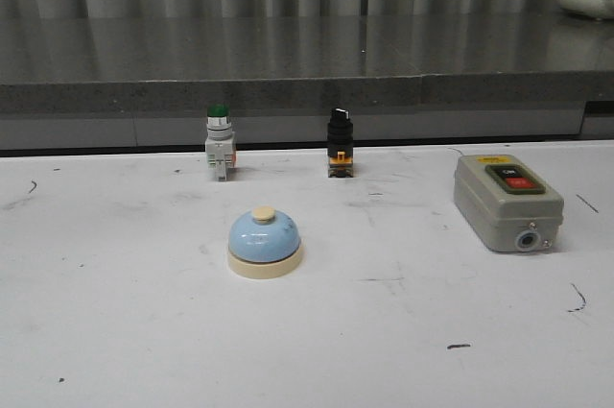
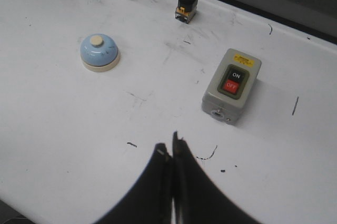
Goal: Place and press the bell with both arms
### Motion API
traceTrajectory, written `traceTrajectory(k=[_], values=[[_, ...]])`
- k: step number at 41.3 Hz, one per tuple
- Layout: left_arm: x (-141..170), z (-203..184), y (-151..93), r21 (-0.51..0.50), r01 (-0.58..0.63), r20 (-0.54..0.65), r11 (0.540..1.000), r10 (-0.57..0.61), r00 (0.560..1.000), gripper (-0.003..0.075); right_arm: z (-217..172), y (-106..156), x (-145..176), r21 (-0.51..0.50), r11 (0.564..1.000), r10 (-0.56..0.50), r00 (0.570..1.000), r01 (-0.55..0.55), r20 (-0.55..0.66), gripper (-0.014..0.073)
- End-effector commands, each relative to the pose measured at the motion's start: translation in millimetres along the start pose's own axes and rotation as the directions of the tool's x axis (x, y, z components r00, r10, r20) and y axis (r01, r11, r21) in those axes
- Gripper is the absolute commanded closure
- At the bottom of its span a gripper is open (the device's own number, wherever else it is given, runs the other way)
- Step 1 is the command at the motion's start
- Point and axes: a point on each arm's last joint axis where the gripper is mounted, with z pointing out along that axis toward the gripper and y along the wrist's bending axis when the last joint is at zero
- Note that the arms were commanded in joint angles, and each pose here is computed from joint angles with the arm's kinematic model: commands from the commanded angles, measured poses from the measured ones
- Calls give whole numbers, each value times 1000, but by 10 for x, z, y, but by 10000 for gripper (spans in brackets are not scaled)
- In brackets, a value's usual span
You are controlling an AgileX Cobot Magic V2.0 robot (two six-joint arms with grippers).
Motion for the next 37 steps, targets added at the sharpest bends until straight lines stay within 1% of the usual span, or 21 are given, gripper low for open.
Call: traceTrajectory(k=[1, 8, 16, 27, 30, 32, 34, 35, 37], values=[[-129, -50, -13, 13, 17, 92, 1000, -18, 996, 122, -44, -12, -122, 9, 1000, 0, 996, -1, 90, 662], [-147, -52, -14, 14, 17, 112, 1000, -18, 994, 122, -44, -12, -125, 9, 1000, 0, 996, -1, 93, 662], [-144, -52, -34, 39, 43, 108, 998, -47, 993, 122, -44, -12, -125, 9, 1000, 0, 996, -1, 93, 662], [-144, -52, -34, 39, 43, 108, 998, -47, 993, 127, -44, -12, -125, 9, 1000, 0, 996, -1, 93, 662], [-143, -52, -34, 39, 43, 106, 998, -47, 993, 169, -44, -12, -125, 9, 1000, 0, 996, -1, 93, 662], [-144, -52, -34, 39, 43, 108, 998, -47, 993, 231, -44, -12, -125, 9, 1000, 0, 996, -1, 93, 662], [-144, -52, -34, 39, 43, 108, 998, -47, 993, 328, -44, -12, -125, 9, 1000, 0, 996, -1, 93, 662], [-144, -52, -34, 39, 43, 108, 998, -47, 993, 353, -44, -12, -125, 9, 1000, 0, 996, -1, 93, 662], [-144, -52, -34, 39, 43, 108, 998, -47, 993, 456, -44, -12, -124, 9, 1000, 0, 996, -1, 92, 662]])
